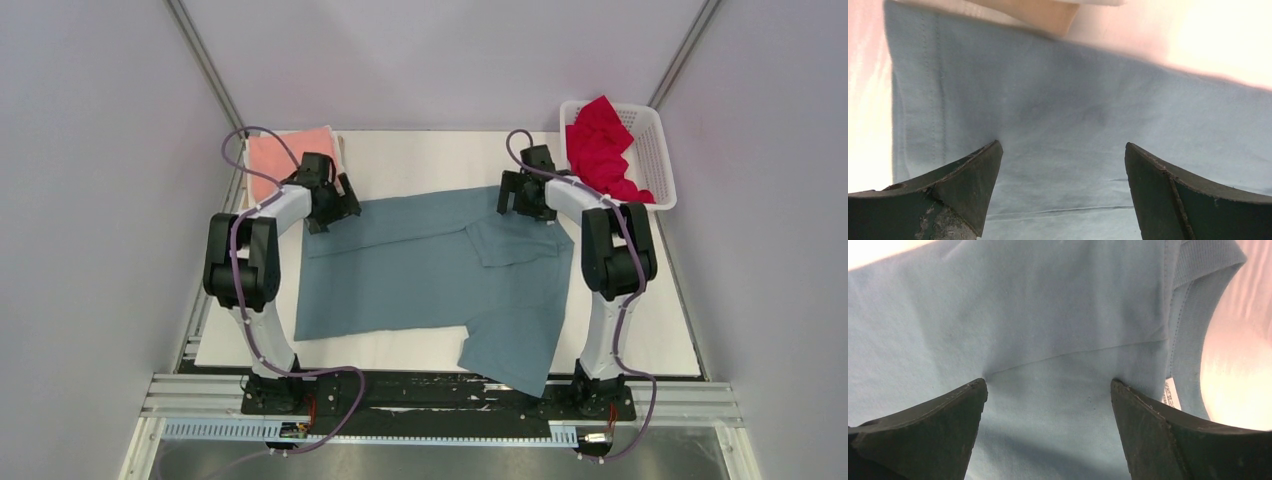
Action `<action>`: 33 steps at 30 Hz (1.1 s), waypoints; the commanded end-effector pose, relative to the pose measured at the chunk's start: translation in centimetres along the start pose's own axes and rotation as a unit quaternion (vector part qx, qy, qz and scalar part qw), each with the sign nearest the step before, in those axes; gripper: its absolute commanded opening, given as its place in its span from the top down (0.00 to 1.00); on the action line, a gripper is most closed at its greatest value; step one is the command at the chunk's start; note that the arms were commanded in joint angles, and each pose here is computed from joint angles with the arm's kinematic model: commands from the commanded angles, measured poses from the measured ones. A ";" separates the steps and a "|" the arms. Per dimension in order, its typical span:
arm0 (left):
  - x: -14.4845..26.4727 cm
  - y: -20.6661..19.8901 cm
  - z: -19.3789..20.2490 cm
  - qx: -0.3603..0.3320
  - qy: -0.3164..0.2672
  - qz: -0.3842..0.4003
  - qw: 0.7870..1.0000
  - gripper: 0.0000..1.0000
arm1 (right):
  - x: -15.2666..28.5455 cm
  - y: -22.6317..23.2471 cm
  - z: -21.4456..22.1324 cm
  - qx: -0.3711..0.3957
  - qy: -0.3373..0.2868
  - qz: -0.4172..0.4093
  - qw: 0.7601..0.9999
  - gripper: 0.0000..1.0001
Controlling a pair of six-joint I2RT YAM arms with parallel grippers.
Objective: Fold and stack the t-shirts
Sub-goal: Fold the flattened tshirt in 1/3 of the way, then grab the side of the flattened tshirt closest away from the robot with both arms
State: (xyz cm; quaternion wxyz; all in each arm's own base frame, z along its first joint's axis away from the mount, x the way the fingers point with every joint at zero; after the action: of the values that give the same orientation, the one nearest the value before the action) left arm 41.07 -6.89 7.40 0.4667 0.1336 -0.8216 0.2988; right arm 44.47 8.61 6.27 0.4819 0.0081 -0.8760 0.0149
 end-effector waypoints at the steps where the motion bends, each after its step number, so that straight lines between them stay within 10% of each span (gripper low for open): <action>1: 4.1 -1.4 -2.4 -0.012 -0.053 0.001 0.999 0.00 | 4.2 0.6 -2.3 0.039 -0.059 -0.010 0.997 0.00; 14: 16.6 11.9 10.5 0.129 -0.096 -0.150 0.975 0.00 | 15.3 2.0 6.2 -0.028 -0.115 -0.042 0.992 0.00; 26: 14.7 16.7 15.9 0.285 -0.107 -0.118 0.945 0.01 | 15.7 2.8 9.1 -0.026 -0.093 -0.094 0.991 0.00; 33: 12.3 16.5 17.1 0.307 -0.078 -0.111 0.942 0.18 | 16.7 1.7 9.1 -0.021 -0.107 -0.068 0.992 0.00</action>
State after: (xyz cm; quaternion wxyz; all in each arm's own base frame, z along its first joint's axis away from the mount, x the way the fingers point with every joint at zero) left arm 13.22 -3.01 5.71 0.3892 0.3833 -0.7210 0.4263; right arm 27.73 10.27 13.85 0.4126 0.0645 -0.9080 -0.0334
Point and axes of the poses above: each gripper's point midway between its finger pads, its own x axis back along the fingers, its own y axis along the line the jaws close on, z = x × y, the point moved 4 cm from there along x, back along the fingers, and after that the axes turned 12 degrees about x, right-handed, at the moved point
